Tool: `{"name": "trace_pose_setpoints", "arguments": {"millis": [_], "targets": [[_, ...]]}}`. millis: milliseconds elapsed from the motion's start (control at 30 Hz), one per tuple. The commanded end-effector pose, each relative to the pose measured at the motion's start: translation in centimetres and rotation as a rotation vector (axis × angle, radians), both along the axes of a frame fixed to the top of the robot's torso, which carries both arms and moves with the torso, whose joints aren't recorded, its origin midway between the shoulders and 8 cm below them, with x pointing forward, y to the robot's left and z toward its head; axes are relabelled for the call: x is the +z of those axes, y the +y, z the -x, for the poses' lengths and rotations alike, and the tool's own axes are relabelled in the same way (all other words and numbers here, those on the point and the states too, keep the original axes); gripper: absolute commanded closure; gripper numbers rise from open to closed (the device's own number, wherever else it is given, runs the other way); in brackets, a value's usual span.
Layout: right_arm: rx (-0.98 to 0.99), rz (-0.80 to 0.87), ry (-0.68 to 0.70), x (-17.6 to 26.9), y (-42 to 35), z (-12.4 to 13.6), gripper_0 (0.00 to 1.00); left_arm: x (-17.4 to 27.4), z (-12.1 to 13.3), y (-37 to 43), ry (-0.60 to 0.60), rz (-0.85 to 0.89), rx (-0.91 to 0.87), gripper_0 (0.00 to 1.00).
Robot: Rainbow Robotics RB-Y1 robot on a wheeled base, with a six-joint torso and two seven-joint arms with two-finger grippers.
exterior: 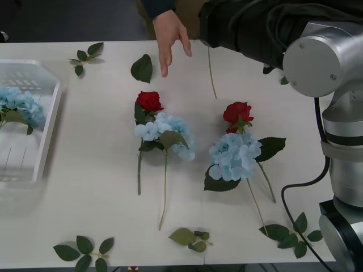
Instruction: Place the red flowers into the right box and the blue flowers into the left box. If a person shows an open palm, hand one flower to the person first, then continue sorting.
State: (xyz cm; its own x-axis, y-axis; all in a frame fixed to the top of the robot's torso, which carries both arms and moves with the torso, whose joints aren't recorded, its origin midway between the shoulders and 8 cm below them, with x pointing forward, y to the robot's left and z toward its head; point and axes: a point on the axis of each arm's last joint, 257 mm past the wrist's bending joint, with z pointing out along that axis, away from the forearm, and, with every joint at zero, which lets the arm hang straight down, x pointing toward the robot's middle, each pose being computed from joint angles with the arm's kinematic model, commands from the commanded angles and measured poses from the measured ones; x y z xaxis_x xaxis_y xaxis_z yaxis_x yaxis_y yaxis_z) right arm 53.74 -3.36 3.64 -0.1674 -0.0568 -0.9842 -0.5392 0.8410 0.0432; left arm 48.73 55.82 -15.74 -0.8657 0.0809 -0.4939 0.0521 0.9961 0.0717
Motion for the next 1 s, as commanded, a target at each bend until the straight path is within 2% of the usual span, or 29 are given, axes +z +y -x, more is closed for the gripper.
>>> {"name": "trace_pose_setpoints", "arguments": {"millis": [33, 333, 800, 833, 867, 900, 1000], "targets": [[-0.06, -0.088, -0.136, 6.5, 2.3, 1.7, 1.0, 2.5, 0.1, 2.0, -0.04, -0.031, 0.019, 0.0], [-0.149, -0.243, -0.184, 11.6, 3.4, 1.9, 1.0, 2.6, 0.1, 2.1, -0.039, -0.036, 0.016, 0.0], [-0.138, -0.257, -0.169, 11.3, 3.8, 1.9, 1.0, 2.4, 0.1, 1.9, -0.037, -0.036, 0.008, 0.0], [-0.138, -0.257, -0.169, 11.3, 3.8, 1.9, 0.97, 2.5, 0.1, 1.9, -0.038, -0.038, 0.008, 0.0], [-0.138, -0.256, -0.167, 11.2, 3.8, 1.9, 0.88, 2.4, 0.2, 1.9, -0.036, -0.038, 0.007, 0.0], [-0.137, -0.255, -0.167, 11.2, 3.8, 1.9, 0.7, 2.4, 0.2, 1.9, -0.036, -0.039, 0.006, 0.0], [-0.134, -0.252, -0.164, 11.0, 3.8, 1.9, 0.32, 2.4, 0.2, 1.9, -0.036, -0.04, 0.005, 0.0]]}}
